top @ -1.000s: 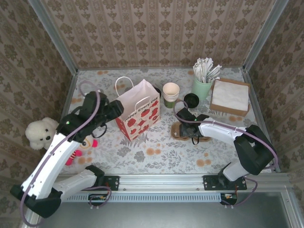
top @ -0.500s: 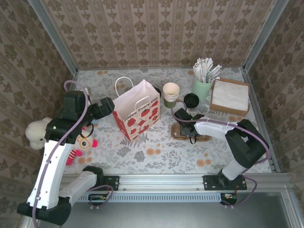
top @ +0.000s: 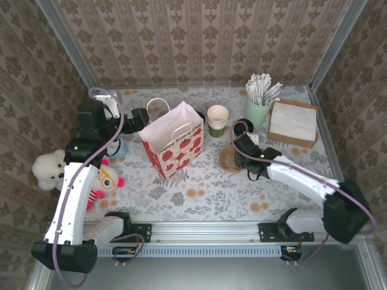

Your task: Pack the takeout coffee

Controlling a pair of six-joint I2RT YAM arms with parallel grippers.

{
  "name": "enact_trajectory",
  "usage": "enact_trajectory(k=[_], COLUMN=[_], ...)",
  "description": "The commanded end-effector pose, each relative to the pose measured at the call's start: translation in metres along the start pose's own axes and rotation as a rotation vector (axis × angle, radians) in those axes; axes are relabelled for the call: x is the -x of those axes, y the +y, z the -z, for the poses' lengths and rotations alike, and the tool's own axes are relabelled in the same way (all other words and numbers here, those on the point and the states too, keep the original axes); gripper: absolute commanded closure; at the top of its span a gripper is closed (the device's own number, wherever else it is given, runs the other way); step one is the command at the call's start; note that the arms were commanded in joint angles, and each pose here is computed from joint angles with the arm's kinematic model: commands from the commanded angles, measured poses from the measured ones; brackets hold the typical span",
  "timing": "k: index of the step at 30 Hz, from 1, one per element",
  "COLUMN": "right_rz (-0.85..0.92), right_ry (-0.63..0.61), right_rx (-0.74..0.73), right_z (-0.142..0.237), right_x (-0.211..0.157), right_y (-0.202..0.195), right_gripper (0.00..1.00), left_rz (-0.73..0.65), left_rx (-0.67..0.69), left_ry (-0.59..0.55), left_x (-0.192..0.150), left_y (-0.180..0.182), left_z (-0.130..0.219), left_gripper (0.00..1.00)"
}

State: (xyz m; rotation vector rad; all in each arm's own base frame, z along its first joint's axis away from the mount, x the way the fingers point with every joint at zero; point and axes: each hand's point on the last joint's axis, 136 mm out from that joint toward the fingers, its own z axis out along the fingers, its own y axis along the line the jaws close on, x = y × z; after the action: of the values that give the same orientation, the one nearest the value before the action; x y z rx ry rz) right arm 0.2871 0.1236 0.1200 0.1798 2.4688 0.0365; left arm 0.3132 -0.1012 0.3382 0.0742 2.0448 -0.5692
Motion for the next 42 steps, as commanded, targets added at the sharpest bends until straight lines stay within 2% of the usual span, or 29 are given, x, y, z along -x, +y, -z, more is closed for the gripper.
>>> enact_trajectory(k=[1,6,8,14,17,21,30,34,42], right_rz=[0.003,-0.046,-0.082,-0.068,-0.074,-0.052,0.018,0.028,-0.001], right_ry=[-0.102,-0.182,-0.215,-0.285,-0.284,-0.201,-0.032,0.090,0.222], right_rx=[0.043,0.166,0.260,0.609,0.738,0.987,1.338,1.366,1.275], right_z=[0.033,0.078,0.099,0.167,0.185,0.208,0.219,0.205,0.166], right_x=[0.023,0.060,0.082,0.155,0.181,0.206,0.217,0.195,0.160], right_y=[-0.005,-0.001,0.010,0.075,0.107,0.163,0.266,0.286,0.280], right_gripper=[0.69,0.73,0.75,0.76,0.78,0.78,0.79,0.78,0.78], left_rz=[-0.132,-0.184,-0.194,-0.196,-0.182,-0.164,-0.115,-0.090,-0.071], left_rx=[-0.140,-0.140,-0.144,-0.224,-0.261,-0.291,-0.281,-0.273,-0.307], left_ry=[-0.005,0.042,0.055,0.062,0.074,0.101,0.117,0.120,0.121], left_x=[0.011,0.013,0.017,0.028,0.028,0.026,0.026,0.028,0.027], left_y=[-0.027,-0.029,-0.031,-0.048,-0.054,-0.062,-0.055,-0.049,-0.055], left_z=[0.000,-0.009,-0.015,-0.026,-0.029,-0.028,-0.032,-0.034,-0.032], left_gripper=[0.02,0.06,0.12,0.50,0.67,0.93,0.98,1.00,1.00])
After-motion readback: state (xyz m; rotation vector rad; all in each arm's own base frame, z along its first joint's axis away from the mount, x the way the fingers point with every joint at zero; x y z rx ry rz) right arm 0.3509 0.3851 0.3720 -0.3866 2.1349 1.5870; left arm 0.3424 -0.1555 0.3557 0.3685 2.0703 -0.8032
